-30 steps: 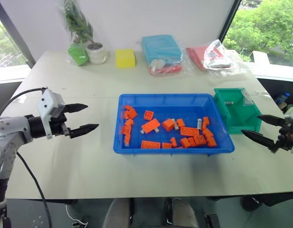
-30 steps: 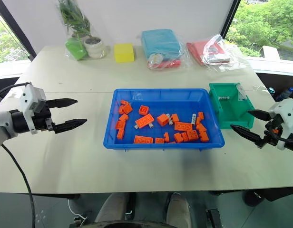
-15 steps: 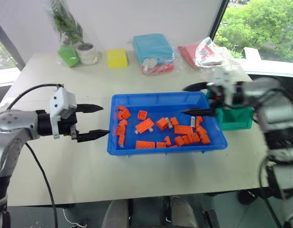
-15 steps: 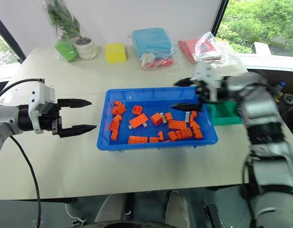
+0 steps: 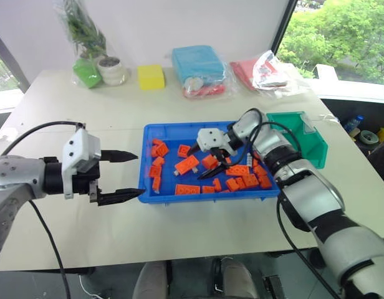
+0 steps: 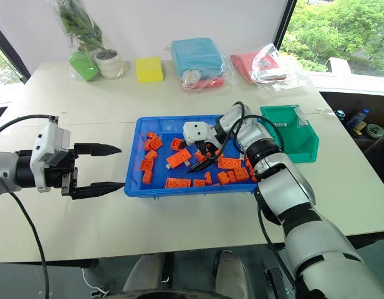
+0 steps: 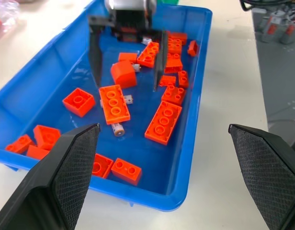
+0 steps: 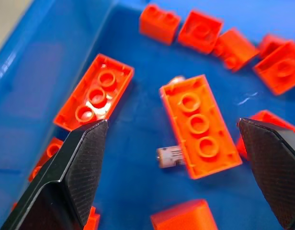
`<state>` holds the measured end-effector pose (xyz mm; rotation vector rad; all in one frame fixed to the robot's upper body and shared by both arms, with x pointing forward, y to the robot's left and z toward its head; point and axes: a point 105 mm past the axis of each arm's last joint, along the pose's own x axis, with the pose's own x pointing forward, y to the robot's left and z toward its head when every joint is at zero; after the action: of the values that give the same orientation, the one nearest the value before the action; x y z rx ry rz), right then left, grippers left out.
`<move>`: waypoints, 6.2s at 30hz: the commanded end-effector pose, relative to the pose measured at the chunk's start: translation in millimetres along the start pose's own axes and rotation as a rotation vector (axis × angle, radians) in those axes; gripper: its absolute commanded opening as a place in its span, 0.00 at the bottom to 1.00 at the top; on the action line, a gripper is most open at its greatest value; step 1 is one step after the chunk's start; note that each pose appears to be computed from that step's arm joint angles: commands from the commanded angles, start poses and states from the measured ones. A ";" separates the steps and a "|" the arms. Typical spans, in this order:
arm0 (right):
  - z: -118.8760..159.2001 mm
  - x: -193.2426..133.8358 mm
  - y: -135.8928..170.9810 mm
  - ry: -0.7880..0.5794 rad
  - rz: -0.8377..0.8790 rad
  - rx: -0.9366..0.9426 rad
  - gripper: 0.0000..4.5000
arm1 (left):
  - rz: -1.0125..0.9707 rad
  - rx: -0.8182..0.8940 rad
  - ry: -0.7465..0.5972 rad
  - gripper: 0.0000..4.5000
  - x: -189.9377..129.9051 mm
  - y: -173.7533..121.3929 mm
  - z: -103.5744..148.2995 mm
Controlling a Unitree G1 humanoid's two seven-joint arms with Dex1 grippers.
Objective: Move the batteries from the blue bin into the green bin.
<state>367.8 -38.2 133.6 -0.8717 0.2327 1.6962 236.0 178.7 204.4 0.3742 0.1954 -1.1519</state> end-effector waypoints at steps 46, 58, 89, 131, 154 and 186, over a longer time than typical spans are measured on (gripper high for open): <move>56.0 55.9 -47.8 -0.168 -0.383 0.063 0.55 | 0.061 0.078 -0.065 1.00 2.8 12.2 24.1; 46.8 33.5 -23.5 -0.135 -0.186 -0.018 0.89 | 0.066 0.074 -0.070 1.00 4.1 15.3 24.0; 36.4 -30.7 -33.0 -0.250 -0.375 0.053 0.01 | 0.051 0.056 -0.083 1.00 6.1 9.3 23.4; -7.2 -15.8 31.3 -0.096 -0.537 0.560 0.67 | 0.112 -0.011 -0.167 1.00 28.4 15.8 6.6; 2.2 -17.4 9.4 -0.146 -0.623 0.554 0.02 | 0.142 -0.018 -0.177 1.00 27.5 17.9 7.5; -44.3 -119.0 33.4 0.004 -0.745 0.567 0.50 | 0.158 -0.020 -0.212 1.00 35.6 21.9 4.2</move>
<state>366.4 -169.5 170.4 -0.3921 0.3314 0.8148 273.9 156.6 189.7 0.2254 0.0348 -1.0220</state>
